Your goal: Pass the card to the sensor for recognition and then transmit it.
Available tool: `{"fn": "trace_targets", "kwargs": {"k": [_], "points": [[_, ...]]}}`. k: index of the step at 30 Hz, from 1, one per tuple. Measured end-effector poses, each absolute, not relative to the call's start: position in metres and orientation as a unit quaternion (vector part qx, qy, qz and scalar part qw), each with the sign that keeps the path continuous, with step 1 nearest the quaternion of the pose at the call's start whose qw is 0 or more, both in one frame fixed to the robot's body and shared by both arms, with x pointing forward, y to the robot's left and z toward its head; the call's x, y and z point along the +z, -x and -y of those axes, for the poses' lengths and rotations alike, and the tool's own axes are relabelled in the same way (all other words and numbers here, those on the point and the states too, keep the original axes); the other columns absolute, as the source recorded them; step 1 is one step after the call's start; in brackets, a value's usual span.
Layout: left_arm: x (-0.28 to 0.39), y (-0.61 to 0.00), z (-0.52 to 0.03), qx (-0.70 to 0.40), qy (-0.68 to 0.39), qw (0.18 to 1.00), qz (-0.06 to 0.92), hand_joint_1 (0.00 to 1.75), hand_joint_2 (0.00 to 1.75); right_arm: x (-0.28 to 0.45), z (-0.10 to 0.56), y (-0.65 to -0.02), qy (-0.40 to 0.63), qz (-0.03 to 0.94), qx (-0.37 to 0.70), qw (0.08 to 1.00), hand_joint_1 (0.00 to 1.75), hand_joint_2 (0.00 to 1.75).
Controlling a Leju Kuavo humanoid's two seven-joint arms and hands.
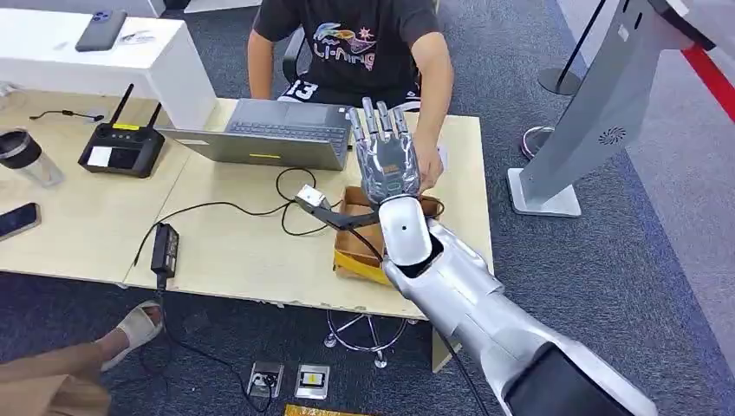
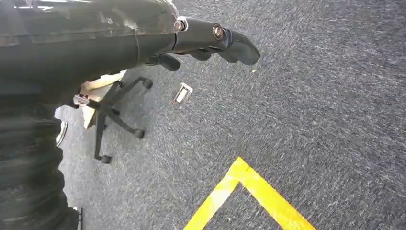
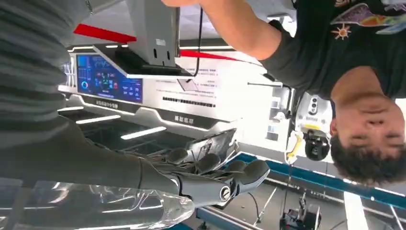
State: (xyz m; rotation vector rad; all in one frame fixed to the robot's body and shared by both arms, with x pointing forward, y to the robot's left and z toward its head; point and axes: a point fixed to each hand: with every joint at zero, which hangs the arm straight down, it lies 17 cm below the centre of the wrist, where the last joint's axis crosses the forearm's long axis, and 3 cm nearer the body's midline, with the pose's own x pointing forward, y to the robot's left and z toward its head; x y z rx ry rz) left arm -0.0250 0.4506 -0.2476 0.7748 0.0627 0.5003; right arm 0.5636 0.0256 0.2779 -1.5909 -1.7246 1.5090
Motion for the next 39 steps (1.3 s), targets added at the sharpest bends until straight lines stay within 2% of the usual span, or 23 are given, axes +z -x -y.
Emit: {"fn": "trace_targets", "kwargs": {"k": [6, 9, 14, 16, 21, 24, 34, 39], "points": [[-0.248, 0.022, -0.449, 0.237, -0.372, 0.897, -0.031, 0.00, 1.75, 0.284, -0.027, -0.556, 0.541, 0.647, 0.509, 0.172, 0.00, 1.75], [-0.248, 0.023, -0.448, 0.239, -0.371, 0.897, -0.034, 0.00, 1.75, 0.268, -0.004, -0.548, 0.532, 0.654, 0.491, 0.219, 0.00, 1.75], [-0.248, 0.017, -0.450, 0.230, -0.373, 0.899, -0.025, 0.00, 1.75, 0.267, 0.080, -0.533, 0.547, 0.662, 0.423, 0.289, 0.00, 1.75], [-0.247, 0.010, -0.452, 0.227, -0.373, 0.900, -0.019, 0.00, 1.75, 0.234, 0.134, -0.517, 0.547, 0.652, 0.394, 0.348, 0.00, 1.75], [-0.243, 0.010, -0.468, 0.211, -0.387, 0.898, -0.009, 0.00, 1.75, 0.198, 0.299, -0.464, 0.546, 0.648, 0.220, 0.483, 0.00, 1.75], [-0.241, 0.006, -0.474, 0.209, -0.391, 0.896, -0.004, 0.00, 1.75, 0.158, 0.363, -0.426, 0.553, 0.612, 0.193, 0.531, 0.00, 1.75], [-0.239, 0.011, -0.482, 0.223, -0.393, 0.892, -0.020, 0.00, 1.75, 0.098, 0.434, -0.379, 0.534, 0.555, 0.161, 0.617, 0.00, 1.75], [-0.239, 0.015, -0.482, 0.229, -0.394, 0.890, -0.024, 0.00, 1.75, 0.028, 0.448, -0.363, 0.488, 0.505, 0.142, 0.698, 0.00, 1.75]]}}
